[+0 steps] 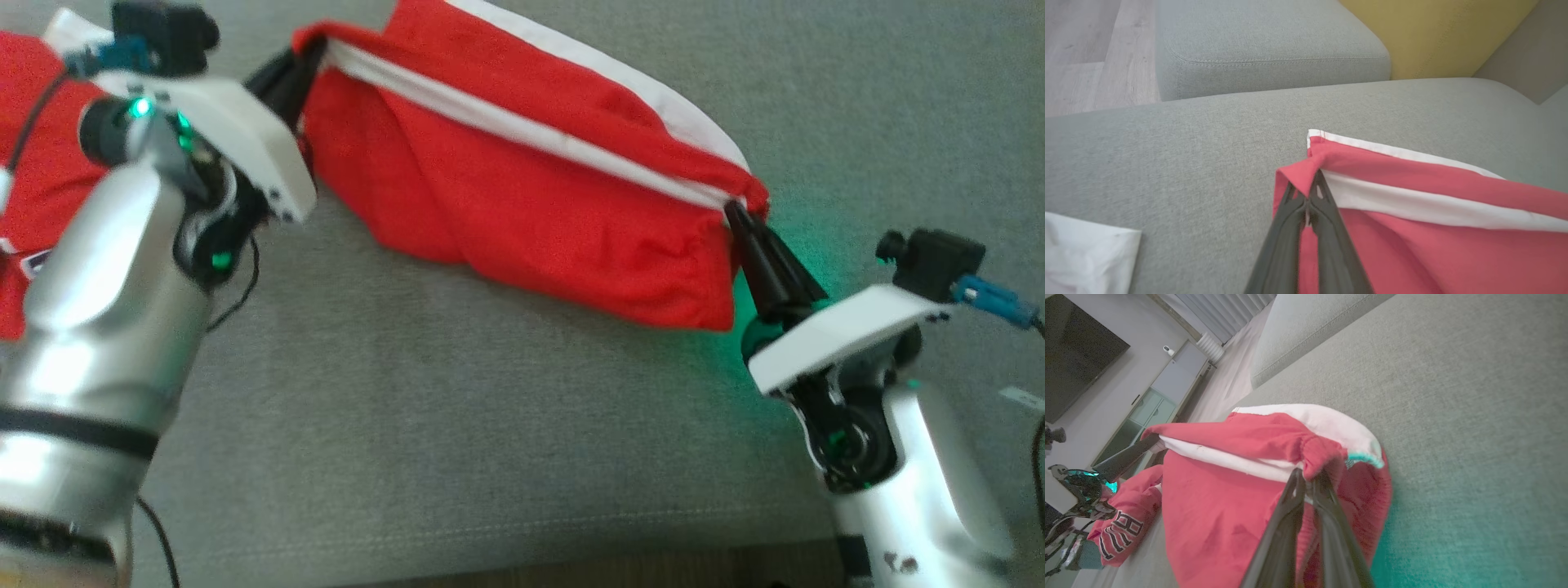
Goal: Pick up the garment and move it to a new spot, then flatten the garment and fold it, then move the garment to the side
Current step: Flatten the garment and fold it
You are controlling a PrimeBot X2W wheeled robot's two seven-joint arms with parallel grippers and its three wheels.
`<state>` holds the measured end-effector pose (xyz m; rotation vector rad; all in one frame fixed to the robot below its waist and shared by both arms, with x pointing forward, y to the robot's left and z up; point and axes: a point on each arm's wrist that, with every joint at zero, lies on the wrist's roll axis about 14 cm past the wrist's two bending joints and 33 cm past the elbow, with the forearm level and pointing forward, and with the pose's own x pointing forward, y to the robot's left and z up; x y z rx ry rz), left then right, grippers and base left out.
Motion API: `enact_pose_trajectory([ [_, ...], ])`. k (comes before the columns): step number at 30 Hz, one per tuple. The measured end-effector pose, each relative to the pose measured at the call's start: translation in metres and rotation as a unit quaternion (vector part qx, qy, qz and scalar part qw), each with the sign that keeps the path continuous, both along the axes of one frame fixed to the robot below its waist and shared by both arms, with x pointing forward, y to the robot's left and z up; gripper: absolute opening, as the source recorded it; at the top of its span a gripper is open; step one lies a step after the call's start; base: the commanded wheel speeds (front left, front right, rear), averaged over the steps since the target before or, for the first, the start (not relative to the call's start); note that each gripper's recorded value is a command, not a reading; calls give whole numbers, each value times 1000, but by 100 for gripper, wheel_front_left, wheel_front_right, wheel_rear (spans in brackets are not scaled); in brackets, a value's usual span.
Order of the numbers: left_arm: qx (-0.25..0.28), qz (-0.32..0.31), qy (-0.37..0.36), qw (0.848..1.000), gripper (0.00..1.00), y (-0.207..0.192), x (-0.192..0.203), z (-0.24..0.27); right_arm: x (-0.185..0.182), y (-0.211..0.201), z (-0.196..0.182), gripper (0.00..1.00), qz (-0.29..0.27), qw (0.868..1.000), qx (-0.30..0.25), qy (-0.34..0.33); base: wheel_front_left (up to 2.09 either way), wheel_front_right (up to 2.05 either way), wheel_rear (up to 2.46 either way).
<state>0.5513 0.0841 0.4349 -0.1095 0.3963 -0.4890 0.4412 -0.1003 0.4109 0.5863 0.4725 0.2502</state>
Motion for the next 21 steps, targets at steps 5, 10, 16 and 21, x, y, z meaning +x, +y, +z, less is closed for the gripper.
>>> enact_pose_trajectory([
  [5, 0, 3, 16, 1000, 0, -16, 28, -17, 13, -4, -5, 0, -20, 1000, 20, -6, 0, 0, 0],
  [10, 0, -4, 15, 1000, 0, -35, 49, -28, 19, -10, -11, 0, -39, 999, 33, -7, 0, 0, 0],
  [16, 10, -22, 39, 999, 25, -53, 53, -52, 21, -15, -16, 100, -50, 998, 30, -12, 0, 0, 0],
  [21, 2, -19, 30, 999, 100, -55, 55, -54, 26, -20, -13, 100, -54, 998, -8, -44, 0, 0, 0],
])
